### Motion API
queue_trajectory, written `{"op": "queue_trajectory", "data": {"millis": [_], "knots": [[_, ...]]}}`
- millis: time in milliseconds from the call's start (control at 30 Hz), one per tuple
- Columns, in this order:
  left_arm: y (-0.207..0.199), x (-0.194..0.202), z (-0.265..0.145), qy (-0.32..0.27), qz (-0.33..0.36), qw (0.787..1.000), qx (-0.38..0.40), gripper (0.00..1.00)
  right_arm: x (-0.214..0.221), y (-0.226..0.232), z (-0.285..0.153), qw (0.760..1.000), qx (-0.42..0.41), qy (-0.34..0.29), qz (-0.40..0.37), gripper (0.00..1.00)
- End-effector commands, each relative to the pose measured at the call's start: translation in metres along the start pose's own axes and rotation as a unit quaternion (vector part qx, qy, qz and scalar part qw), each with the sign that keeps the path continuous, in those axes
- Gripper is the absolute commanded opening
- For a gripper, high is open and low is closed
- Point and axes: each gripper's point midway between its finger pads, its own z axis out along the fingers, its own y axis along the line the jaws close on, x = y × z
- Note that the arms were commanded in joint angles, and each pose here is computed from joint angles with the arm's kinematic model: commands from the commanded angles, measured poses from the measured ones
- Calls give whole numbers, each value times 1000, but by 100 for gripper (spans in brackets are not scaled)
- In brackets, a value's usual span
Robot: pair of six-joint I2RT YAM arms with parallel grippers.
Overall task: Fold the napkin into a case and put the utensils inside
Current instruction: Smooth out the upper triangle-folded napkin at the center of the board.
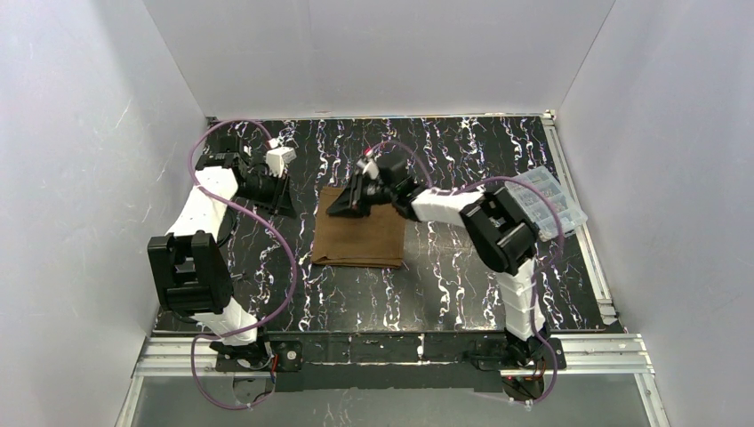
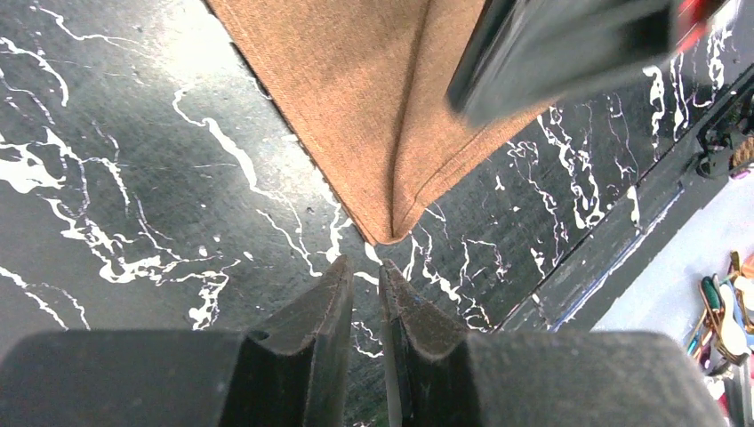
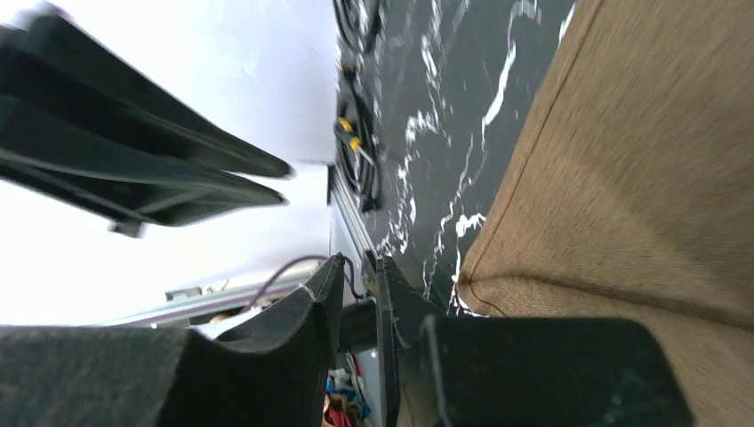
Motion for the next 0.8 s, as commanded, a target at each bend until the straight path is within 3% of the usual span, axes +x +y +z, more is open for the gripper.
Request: {"op": "queue_trajectory", "data": {"millis": [0,133,467,767], "knots": [[-21,5,3,2,6,999,38,16,-42,15,-50,998,-11,-47,-33,28],[-36,13,17,24,20,998,58,16,-58,-33,-69,997,46,-54,-24,27],[-73,37,75,100,64,988,95,15,-50,-119,-58,994,100,-33,23,21],[-42,77,101,164,101,979,60,12,-52,-119,-63,995,88,-30,21,28]]}}
